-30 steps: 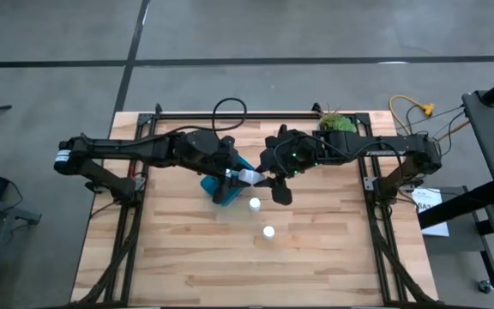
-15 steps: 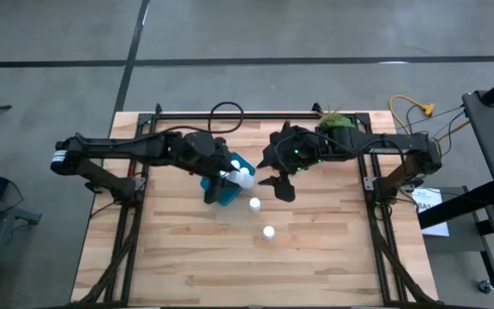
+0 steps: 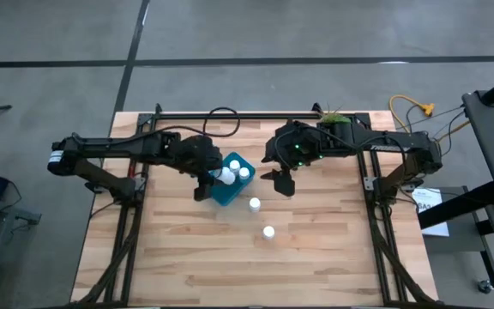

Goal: Pick and place pill bottles into a basket
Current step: Put the left white pill bottle into the blue container

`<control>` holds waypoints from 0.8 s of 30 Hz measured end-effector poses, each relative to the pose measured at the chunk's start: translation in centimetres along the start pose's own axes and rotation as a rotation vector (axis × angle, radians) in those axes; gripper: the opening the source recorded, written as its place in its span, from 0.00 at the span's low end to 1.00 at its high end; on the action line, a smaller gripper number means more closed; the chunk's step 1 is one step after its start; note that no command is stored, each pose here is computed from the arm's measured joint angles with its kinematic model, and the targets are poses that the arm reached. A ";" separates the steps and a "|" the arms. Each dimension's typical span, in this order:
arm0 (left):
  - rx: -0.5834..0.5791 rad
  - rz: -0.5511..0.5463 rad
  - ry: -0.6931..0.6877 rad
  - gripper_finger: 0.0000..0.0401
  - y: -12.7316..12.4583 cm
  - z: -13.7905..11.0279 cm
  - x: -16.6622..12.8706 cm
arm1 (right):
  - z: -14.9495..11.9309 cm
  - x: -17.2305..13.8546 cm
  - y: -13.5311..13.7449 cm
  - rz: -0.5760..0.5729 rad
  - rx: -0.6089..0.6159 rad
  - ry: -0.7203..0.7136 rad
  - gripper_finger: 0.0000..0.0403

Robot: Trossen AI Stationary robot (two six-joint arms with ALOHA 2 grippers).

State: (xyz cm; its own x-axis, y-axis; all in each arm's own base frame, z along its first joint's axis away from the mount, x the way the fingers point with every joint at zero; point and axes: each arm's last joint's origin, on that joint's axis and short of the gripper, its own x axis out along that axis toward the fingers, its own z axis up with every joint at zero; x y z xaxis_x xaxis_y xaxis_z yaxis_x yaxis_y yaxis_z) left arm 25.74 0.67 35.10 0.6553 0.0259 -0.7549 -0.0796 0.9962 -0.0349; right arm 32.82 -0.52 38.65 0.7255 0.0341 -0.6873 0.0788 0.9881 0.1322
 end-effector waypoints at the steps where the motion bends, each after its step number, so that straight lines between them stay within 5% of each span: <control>1: -0.002 0.001 0.016 0.39 0.1 -0.2 0.3 | 0.0 0.0 0.0 -0.003 0.010 0.000 0.58; 24: -0.006 -0.043 0.315 0.39 3.9 -1.3 8.7 | 0.5 -1.3 -0.7 -0.076 0.163 -0.089 0.56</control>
State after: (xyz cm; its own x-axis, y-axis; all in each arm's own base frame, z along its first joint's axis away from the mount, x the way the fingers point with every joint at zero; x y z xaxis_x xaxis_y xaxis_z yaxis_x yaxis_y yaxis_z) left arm 30.14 4.67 27.58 0.3931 -0.0442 -0.9184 -0.0623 0.9953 -0.0745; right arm 32.20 -1.30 39.84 0.7704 -0.0599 -0.6347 0.2397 0.9497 0.2013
